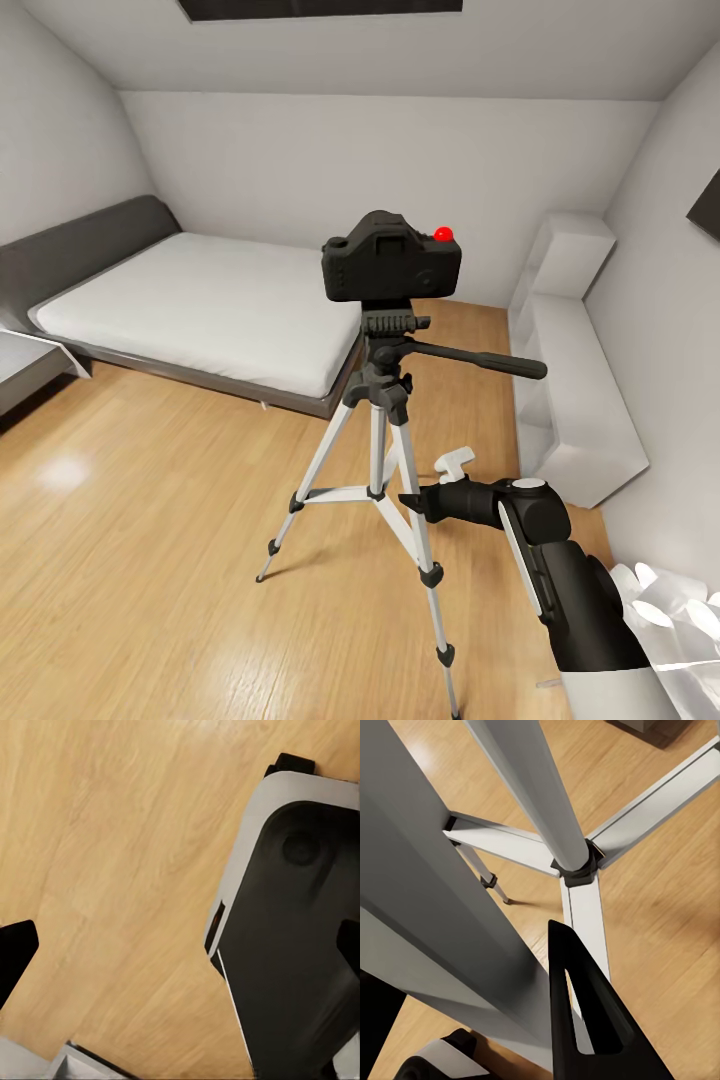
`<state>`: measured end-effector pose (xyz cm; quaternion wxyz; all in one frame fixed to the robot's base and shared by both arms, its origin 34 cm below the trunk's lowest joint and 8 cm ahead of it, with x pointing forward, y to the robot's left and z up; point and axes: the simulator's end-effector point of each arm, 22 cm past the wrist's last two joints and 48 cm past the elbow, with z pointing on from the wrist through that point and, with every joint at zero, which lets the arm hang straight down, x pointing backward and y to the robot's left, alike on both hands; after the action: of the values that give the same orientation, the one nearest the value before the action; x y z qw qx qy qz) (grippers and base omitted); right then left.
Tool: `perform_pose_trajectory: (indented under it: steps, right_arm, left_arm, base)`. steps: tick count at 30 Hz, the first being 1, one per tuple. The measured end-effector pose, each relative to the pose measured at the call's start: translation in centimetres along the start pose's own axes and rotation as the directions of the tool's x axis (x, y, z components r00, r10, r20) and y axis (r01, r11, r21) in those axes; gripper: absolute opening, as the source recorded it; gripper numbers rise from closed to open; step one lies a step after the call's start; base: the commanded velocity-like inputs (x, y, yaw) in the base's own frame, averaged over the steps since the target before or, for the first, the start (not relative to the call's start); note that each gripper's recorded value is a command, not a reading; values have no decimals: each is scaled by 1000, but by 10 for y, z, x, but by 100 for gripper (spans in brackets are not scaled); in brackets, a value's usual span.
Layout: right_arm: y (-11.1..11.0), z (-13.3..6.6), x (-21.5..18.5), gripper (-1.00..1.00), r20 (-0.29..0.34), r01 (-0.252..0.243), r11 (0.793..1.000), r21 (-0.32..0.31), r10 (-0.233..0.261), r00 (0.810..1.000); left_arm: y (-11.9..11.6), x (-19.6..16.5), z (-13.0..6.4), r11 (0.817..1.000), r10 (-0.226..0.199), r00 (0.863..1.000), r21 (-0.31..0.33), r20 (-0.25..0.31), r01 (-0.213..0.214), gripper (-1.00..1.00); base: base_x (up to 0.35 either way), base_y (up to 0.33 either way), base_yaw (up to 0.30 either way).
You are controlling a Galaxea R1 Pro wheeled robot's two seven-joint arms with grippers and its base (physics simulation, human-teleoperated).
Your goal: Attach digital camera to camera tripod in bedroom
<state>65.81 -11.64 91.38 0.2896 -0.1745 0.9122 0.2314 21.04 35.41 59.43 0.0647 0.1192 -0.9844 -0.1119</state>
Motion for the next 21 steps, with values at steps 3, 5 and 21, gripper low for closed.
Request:
perform_pose_trajectory:
  steps: [3,5,21]
  right_arm:
    - [0,0,0,-100,0,0,1000,0,0,1000]
    - [0,0,0,-100,0,-1,1000,0,1,1000]
    - [0,0,0,-100,0,1,1000,0,-1,1000]
  left_arm:
    - [-1,31,1,1000,9,999,4,-38,-9,100]
    - [-2,43,1,1000,12,999,5,-53,-12,100]
    - [1,95,0,1000,25,994,5,-111,-25,100]
  base:
    - [0,0,0]
    - [0,0,0]
    - [0,0,0]
